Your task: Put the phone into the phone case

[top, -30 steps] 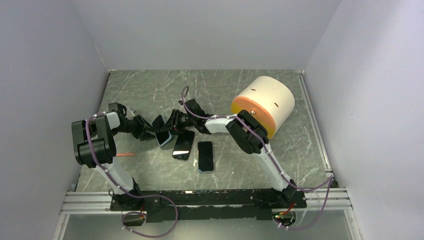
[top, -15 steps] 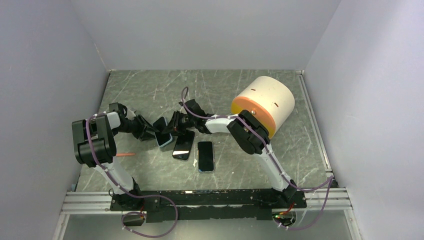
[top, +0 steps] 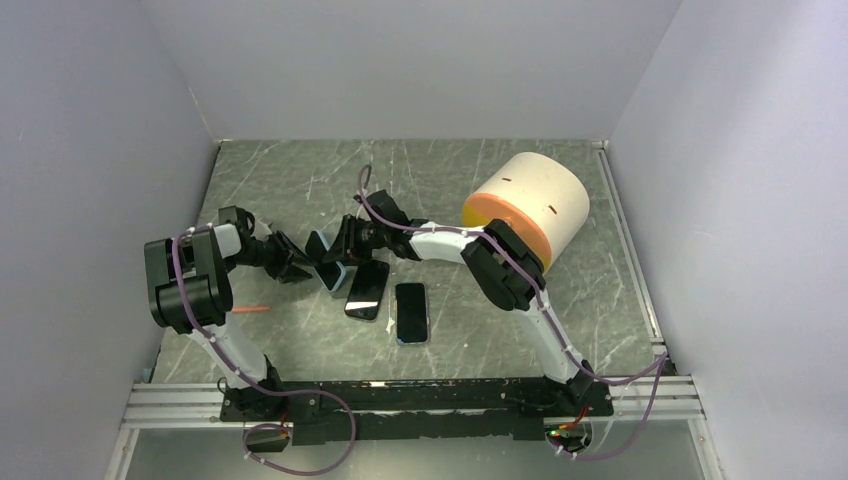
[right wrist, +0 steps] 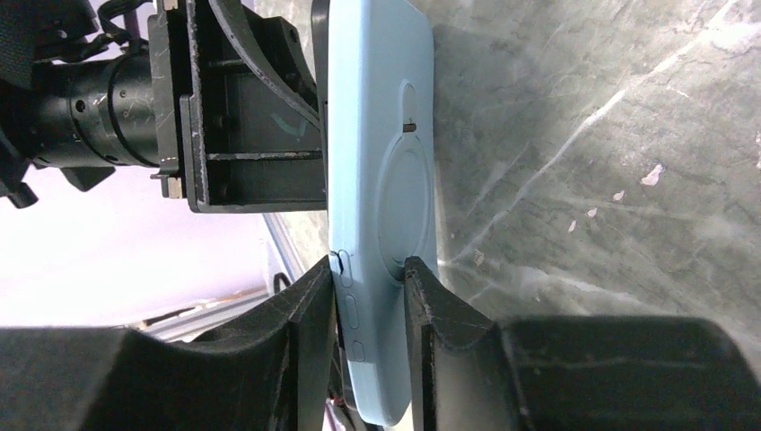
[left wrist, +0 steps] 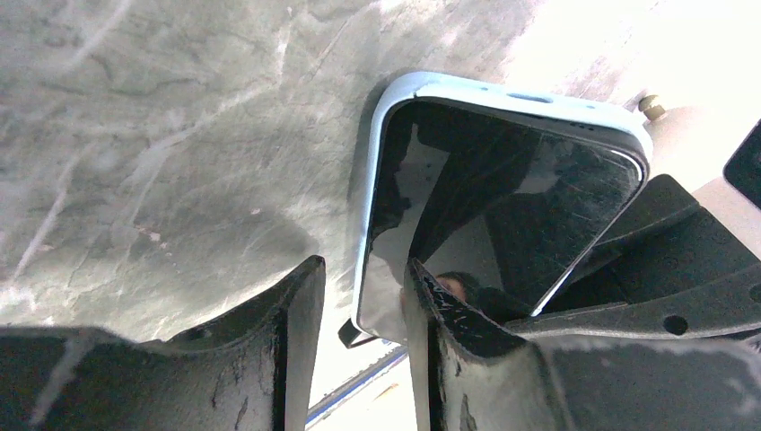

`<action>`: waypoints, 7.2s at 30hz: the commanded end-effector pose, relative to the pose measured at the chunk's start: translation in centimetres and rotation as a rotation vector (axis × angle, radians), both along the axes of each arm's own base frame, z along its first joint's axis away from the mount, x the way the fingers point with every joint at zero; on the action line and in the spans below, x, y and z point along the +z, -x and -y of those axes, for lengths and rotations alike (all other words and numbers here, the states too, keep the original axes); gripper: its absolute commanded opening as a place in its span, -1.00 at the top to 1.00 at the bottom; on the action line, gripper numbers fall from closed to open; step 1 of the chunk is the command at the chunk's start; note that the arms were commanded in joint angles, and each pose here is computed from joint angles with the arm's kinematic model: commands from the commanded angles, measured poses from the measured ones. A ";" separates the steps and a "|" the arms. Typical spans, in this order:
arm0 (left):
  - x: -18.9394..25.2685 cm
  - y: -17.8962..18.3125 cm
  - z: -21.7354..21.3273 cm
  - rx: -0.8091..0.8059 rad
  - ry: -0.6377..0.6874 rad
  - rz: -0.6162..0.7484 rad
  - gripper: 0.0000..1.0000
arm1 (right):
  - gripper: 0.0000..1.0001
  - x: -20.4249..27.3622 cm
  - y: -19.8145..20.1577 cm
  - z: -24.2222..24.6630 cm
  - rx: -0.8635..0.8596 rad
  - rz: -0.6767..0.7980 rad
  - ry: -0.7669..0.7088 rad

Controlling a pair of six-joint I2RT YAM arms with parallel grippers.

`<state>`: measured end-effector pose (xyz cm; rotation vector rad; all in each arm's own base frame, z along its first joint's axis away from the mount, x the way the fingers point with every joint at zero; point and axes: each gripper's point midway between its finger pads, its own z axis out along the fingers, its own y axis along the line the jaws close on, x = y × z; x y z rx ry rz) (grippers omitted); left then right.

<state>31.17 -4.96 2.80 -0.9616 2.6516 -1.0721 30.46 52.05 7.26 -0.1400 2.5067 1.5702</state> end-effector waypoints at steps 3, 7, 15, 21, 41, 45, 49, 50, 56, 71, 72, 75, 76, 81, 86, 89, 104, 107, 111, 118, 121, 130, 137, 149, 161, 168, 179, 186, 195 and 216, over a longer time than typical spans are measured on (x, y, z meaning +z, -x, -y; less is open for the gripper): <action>-0.1 -0.3 0.2 -0.015 -0.003 0.010 0.14 | 0.22 8.1 0.3 -1.9 0.057 0.178 -0.084; -0.1 -0.4 0.2 -0.013 -0.004 0.013 0.13 | 0.13 7.6 0.4 -1.8 0.062 0.183 -0.067; 0.5 -0.9 0.5 -0.006 0.028 0.042 0.10 | 0.00 6.5 0.4 -1.7 0.074 0.221 0.017; 2.0 -2.2 0.6 -0.001 0.029 0.089 0.09 | 0.02 6.5 0.4 -1.8 0.086 0.249 0.051; 1.3 -2.4 0.8 -0.006 0.015 0.073 0.10 | 0.46 4.5 0.6 -1.1 0.111 0.306 0.196; 1.1 -2.3 0.9 -0.006 0.019 0.067 0.10 | 0.80 3.9 0.3 -0.9 0.105 0.317 0.242; 1.0 -2.3 1.0 -0.010 0.020 0.063 0.10 | 1.00 3.8 0.3 -0.9 0.105 0.321 0.246; 1.0 -2.3 1.0 -0.011 0.022 0.064 0.10 | 1.00 3.8 0.3 -0.9 0.107 0.319 0.243; 0.4 -2.0 1.3 -0.019 0.016 0.046 0.10 | 0.47 3.7 1.0 -1.3 0.108 0.281 0.200; 0.4 -1.6 1.9 -0.029 0.014 0.043 0.11 | 0.99 2.5 0.5 -1.3 0.070 0.265 0.190; 0.5 -1.7 1.9 -0.032 0.014 0.047 0.11 | 1.00 2.7 0.4 -1.2 0.068 0.268 0.182; 1.5 -2.0 1.8 -0.048 0.009 0.078 0.00 | 1.00 4.0 0.0 -0.8 0.055 0.272 0.143; 1.9 -2.1 1.8 -0.055 0.004 0.090 -0.04 | 1.00 4.4 -0.1 -0.6 0.049 0.275 0.136; 5.5 -2.9 1.8 -0.106 -0.007 0.199 -0.11 | 1.00 7.3 -0.8 0.6 0.025 0.295 0.076; 9.9 -2.7 2.1 -0.130 -0.012 0.312 -0.20 | 1.00 9.9 -1.3 2.1 -0.005 0.327 0.049; 12.1 -2.4 2.2 -0.139 -0.018 0.356 -0.22 | 1.00 12.1 -1.4 3.1 -0.016 0.361 0.033; 22.9 0.2 8.0 -0.299 0.249 0.691 -0.47 | 1.00 22.9 0.3 11.1 -0.114 0.469 -0.247; 23.8 0.5 9.2 -0.316 0.342 0.719 -0.45 | 1.00 24.9 1.4 12.1 -0.115 0.469 -0.366; 24.9 0.6 9.6 -0.322 0.376 0.782 -0.46 | 1.00 26.8 2.9 12.9 -0.092 0.458 -0.508; 26.2 0.7 10.8 -0.318 0.437 0.813 -0.41 | 1.00 26.9 3.5 13.0 -0.071 0.462 -0.525; 26.4 0.8 11.0 -0.332 0.449 0.816 -0.30 | 1.00 26.5 3.6 12.9 -0.060 0.432 -0.539; 26.5 1.1 11.9 -0.359 0.456 0.827 0.58 | 0.79 24.9 3.6 12.7 -0.044 0.398 -0.479; 26.9 1.0 11.9 -0.350 0.469 0.906 0.95 | 0.14 23.1 4.9 13.1 -0.017 0.352 -0.445; 27.6 0.6 11.8 -0.320 0.488 1.017 0.95 | 0.14 21.3 7.1 13.4 0.015 0.303 -0.419; 26.8 1.9 12.7 -0.406 0.284 1.007 0.66 | 1.00 22.7 6.5 13.4 -0.036 0.325 -0.400; 27.9 2.6 13.2 -0.421 0.372 0.992 0.02 | 1.00 23.6 6.8 13.3 -0.035 0.376 -0.451; 28.5 4.4 13.9 -0.543 0.430 1.066 0.82 | 0.17 24.8 6.2 14.9 -0.075 0.478 -0.384; 30.5 7.0 15.7 -0.668 0.522 1.153 0.83 | -0.30 27.5 4.4 16.9 -0.095 0.545 -0.381; 29.7 8.5 17.3 -0.750 0.553 1.115 0.82 | -0.31 29.8 4.0 17.1 -0.007 0.584 -0.416; 28.4 7.8 17.5 -0.737 0.514 1.068 0.83 | 0.43 27.9 4.4 17.0 0.040 0.520 -0.356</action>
